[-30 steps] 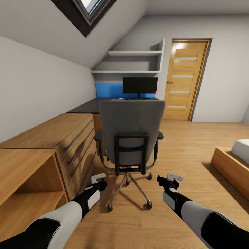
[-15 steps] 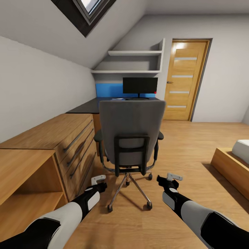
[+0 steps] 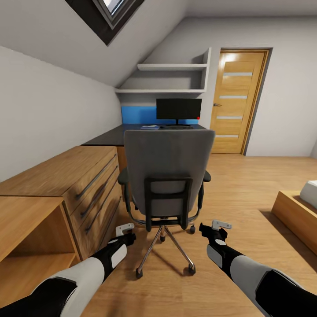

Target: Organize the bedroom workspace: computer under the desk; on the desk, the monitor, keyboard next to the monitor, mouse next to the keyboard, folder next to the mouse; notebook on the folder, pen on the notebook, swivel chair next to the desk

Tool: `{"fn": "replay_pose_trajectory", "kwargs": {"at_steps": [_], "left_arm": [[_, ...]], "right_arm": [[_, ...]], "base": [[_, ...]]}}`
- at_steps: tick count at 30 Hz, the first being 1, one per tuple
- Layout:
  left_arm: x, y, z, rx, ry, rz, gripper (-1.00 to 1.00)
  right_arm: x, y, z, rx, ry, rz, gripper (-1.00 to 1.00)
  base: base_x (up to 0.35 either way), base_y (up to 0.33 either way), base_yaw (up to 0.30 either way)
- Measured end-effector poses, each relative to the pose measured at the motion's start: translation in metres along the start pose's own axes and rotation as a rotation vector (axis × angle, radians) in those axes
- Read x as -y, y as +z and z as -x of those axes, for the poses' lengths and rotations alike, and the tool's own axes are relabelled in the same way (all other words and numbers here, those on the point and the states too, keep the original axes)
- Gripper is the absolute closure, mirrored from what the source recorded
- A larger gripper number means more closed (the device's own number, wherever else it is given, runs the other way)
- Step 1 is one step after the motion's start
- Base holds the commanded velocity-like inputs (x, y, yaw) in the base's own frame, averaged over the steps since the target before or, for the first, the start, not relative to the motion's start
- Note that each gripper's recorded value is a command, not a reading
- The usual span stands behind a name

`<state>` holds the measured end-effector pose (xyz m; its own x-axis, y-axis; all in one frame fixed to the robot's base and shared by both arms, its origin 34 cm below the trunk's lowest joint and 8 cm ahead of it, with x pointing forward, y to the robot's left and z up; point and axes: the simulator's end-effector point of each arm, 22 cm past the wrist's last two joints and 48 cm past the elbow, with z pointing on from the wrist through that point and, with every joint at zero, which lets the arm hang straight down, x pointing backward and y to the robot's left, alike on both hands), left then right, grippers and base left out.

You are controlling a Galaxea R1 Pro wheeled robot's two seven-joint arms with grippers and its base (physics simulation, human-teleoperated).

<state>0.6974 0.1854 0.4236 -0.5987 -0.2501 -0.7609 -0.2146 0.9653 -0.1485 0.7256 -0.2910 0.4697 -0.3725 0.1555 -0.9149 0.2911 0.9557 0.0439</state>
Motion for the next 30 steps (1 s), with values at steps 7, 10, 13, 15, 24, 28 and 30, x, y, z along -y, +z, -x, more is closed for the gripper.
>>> {"fn": "replay_pose_trajectory", "kwargs": {"at_steps": [7,10,13,15,24,28,30], "left_arm": [[0.0002,-0.0002,0.0002,0.000,0.000,-0.001,-1.00],[0.0003,-0.0001,0.0002,0.001,0.000,-0.001,-1.00],[0.0008,-0.0003,0.0002,0.001,0.000,-0.002,-1.00],[0.0009,-0.0003,0.0002,0.001,0.000,-0.002,-1.00],[0.0005,-0.0004,0.0001,0.001,-0.002,0.001,-1.00],[0.0004,-0.0004,0.0001,0.001,0.000,0.002,-1.00],[-0.0005,-0.0003,-0.0004,-0.001,-0.007,0.004,-1.00]], "right_arm": [[-0.0020,-0.0001,0.0018,0.008,-0.029,0.009,-1.00],[-0.0043,-0.0003,0.0030,0.014,-0.052,0.017,-1.00],[-0.0063,-0.0007,0.0034,0.018,-0.069,0.023,-1.00],[-0.0068,-0.0008,0.0033,0.018,-0.072,0.025,-1.00],[-0.0066,-0.0019,-0.0007,0.015,-0.078,0.026,-1.00],[-0.0064,-0.0020,-0.0016,0.014,-0.079,0.026,-1.00],[-0.0064,-0.0020,-0.0018,0.014,-0.080,0.026,-1.00]], "base": [[0.223,0.000,0.000],[0.228,0.000,0.000],[0.273,0.000,0.000],[0.294,0.000,0.000],[0.308,-0.035,0.000],[0.287,-0.190,-0.003],[0.270,-0.225,-0.047]]}}
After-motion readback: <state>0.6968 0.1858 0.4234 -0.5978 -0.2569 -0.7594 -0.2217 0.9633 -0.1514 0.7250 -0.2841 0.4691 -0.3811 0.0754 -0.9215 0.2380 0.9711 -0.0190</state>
